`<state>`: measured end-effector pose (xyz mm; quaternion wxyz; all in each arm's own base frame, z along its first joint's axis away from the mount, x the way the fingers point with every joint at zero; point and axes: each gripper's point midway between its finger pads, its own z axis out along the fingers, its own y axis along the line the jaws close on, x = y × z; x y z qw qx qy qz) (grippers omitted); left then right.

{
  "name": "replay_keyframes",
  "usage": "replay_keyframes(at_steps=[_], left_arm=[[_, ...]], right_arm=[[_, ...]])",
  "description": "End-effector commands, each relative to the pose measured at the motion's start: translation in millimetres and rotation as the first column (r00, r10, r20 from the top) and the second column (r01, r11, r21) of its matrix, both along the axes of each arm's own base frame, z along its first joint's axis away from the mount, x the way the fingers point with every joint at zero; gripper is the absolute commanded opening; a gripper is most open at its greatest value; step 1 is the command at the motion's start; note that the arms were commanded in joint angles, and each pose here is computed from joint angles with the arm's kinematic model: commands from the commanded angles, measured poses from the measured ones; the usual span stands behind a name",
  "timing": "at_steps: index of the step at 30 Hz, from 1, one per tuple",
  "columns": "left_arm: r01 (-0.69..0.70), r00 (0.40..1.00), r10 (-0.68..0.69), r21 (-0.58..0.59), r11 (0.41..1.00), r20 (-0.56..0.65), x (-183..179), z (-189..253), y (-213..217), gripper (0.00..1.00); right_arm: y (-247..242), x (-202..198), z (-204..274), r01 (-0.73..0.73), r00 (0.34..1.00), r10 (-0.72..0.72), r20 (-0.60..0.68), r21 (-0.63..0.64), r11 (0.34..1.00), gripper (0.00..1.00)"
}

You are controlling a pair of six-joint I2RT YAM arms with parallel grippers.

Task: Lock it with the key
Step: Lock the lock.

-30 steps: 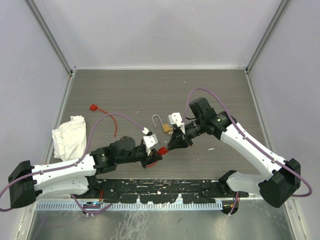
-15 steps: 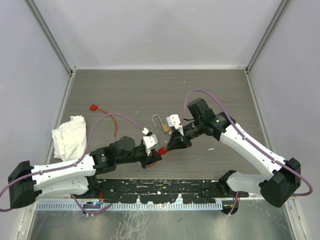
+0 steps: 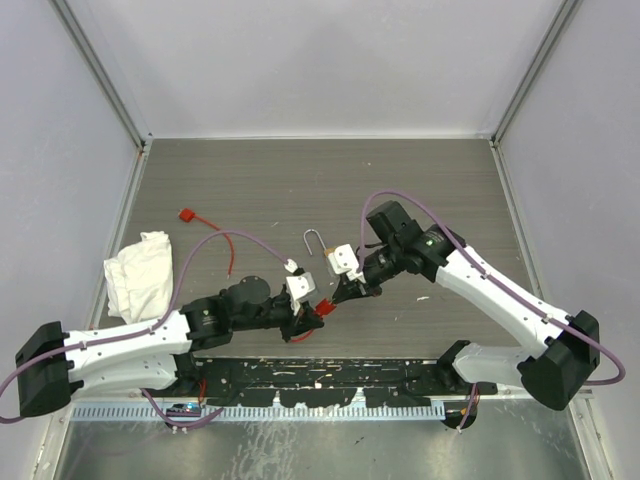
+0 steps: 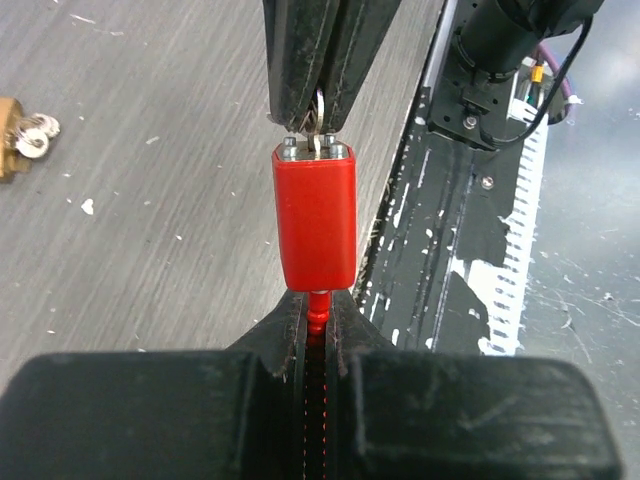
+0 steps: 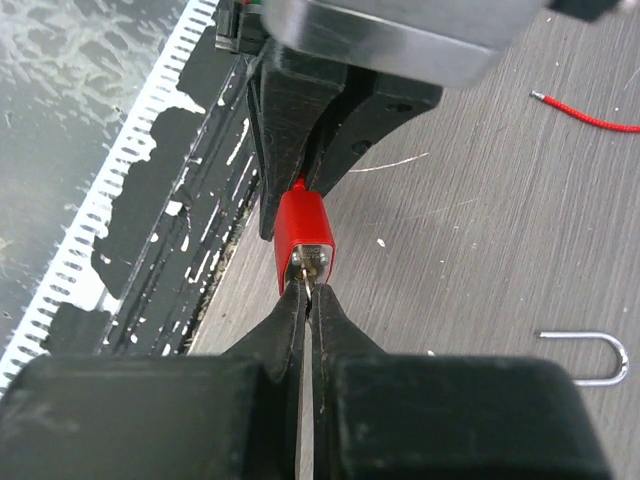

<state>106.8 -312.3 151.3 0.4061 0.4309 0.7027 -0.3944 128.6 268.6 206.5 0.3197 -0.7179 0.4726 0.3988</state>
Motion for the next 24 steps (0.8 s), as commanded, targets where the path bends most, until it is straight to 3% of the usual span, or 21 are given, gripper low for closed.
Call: replay_keyframes(at_steps=[1,11,15,17,20,22,24], left_arm=[[0.015,0.999,-0.021,-0.152,0.988,-0.033,2.5,28.6,-9.8,0.0],[0.099,0.954,-0.158,-0.232,0.968,-0.253,-6.6,20.5,-11.8,0.0],[0.085,0.939,-0.135,-0.169,0.982,-0.315,2.0,3.7,-9.1,0.0],[0.025,0.966,-0.036,-0.048,0.999,-0.256,16.7,-7.0,-0.6,0.0],[-0.174,0.983,0.154,0.236,0.956,0.1,48.1,-16.9,26.3,0.0],[-0.269,0.936,0.173,0.306,0.913,0.307,63.7,-7.4,35.6,0.0],[-0.271,0.927,0.153,0.326,0.906,0.343,67.0,-4.2,35.2,0.0]], right_arm=[[-4.1,-5.7,0.5,-0.067,0.994,0.07,0.089,-0.036,0.997,0.01],[-8.4,-4.3,-5.8,-0.09,0.978,0.097,0.187,-0.045,0.995,0.01],[-6.7,-11.6,-4.7,-0.029,0.997,0.03,0.066,-0.027,0.999,0.01],[-2.5,-14.9,-3.8,0.048,0.996,-0.049,-0.071,-0.022,0.999,0.01],[1.1,-19.2,-6.9,0.142,0.934,-0.156,-0.322,-0.066,0.988,0.01],[2.5,-19.8,-3.0,0.165,0.866,-0.175,-0.468,-0.063,0.984,0.01],[4.7,-19.3,3.7,0.165,0.845,-0.163,-0.509,-0.043,0.985,0.01]])
